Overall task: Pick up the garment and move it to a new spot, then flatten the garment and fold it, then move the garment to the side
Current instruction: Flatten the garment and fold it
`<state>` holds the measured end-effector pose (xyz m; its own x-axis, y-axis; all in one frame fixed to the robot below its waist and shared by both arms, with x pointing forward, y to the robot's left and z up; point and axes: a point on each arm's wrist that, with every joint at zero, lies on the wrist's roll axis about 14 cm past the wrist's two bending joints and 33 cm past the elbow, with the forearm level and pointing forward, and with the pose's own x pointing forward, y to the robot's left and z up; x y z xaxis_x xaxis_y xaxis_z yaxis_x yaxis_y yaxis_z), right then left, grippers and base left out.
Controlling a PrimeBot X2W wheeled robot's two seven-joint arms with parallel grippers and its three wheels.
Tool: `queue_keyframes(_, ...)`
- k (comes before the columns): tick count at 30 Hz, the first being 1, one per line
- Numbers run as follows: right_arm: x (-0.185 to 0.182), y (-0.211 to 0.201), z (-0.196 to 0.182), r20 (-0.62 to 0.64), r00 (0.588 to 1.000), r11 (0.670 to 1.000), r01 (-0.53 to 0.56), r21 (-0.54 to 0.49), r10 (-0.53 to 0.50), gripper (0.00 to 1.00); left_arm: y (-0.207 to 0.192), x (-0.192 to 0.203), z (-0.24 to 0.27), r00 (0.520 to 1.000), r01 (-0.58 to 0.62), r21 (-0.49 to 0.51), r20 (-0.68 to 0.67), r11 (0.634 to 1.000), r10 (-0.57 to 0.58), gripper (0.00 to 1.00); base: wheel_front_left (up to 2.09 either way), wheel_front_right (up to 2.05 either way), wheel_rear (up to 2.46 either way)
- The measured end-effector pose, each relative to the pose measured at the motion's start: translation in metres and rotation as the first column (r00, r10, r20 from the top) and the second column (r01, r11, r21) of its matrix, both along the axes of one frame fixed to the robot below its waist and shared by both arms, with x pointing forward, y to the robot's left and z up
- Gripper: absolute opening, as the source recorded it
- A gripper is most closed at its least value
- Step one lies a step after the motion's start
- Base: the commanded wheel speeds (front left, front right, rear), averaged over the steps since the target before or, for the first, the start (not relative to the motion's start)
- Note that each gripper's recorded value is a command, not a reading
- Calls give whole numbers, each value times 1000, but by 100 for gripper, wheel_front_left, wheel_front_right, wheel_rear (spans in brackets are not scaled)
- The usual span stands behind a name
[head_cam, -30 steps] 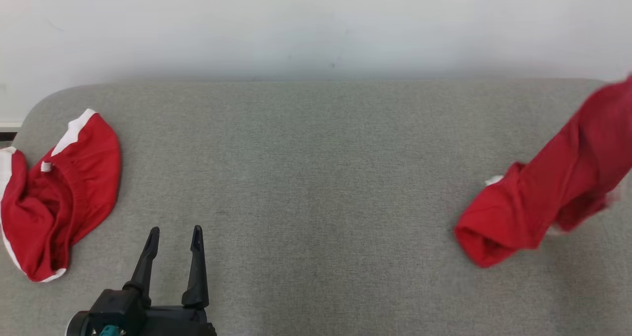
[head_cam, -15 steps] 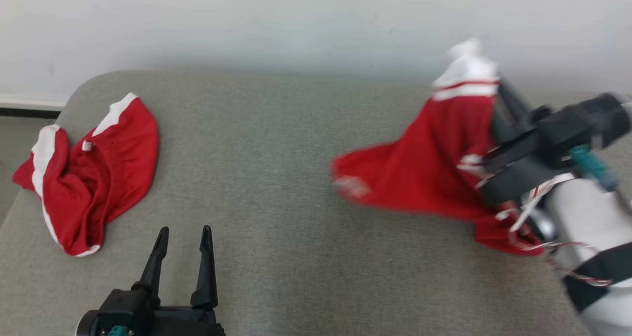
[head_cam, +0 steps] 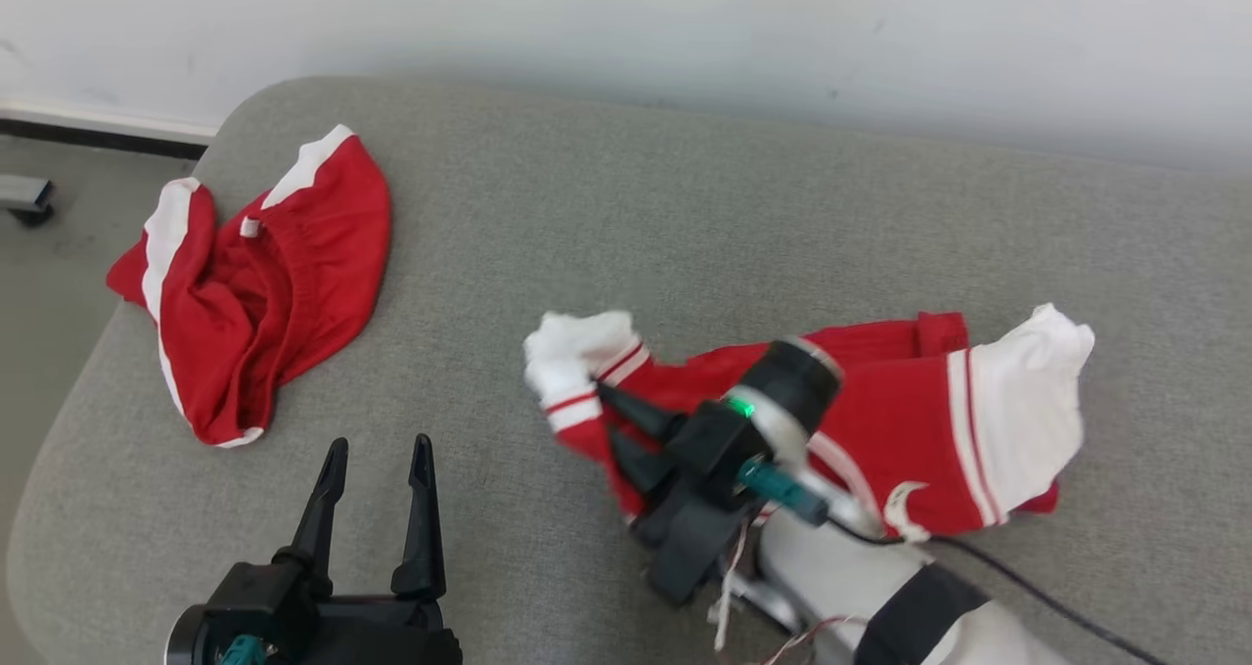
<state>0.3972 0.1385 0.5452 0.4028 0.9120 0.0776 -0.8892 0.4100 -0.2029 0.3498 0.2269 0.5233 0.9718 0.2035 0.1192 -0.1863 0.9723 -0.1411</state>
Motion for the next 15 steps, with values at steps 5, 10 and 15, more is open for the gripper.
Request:
queue_keyframes(5, -22, 18, -25, -89, 994, 998, -59, -8, 58, 65, 5, -1, -4, 1000, -20, -1, -15, 1000, 20, 100, 0, 0, 0)
queue_keyframes(10, -18, 17, -29, -107, 994, 999, -38, -12, 36, 100, 4, 2, -5, 1000, -16, -5, -17, 1000, 16, 100, 0, 0, 0)
queue_keyframes(15, 10, -10, -23, -56, 997, 998, 53, -37, -55, 100, 1, 5, -3, 1000, -5, -3, -8, 1000, 5, 100, 0, 0, 0)
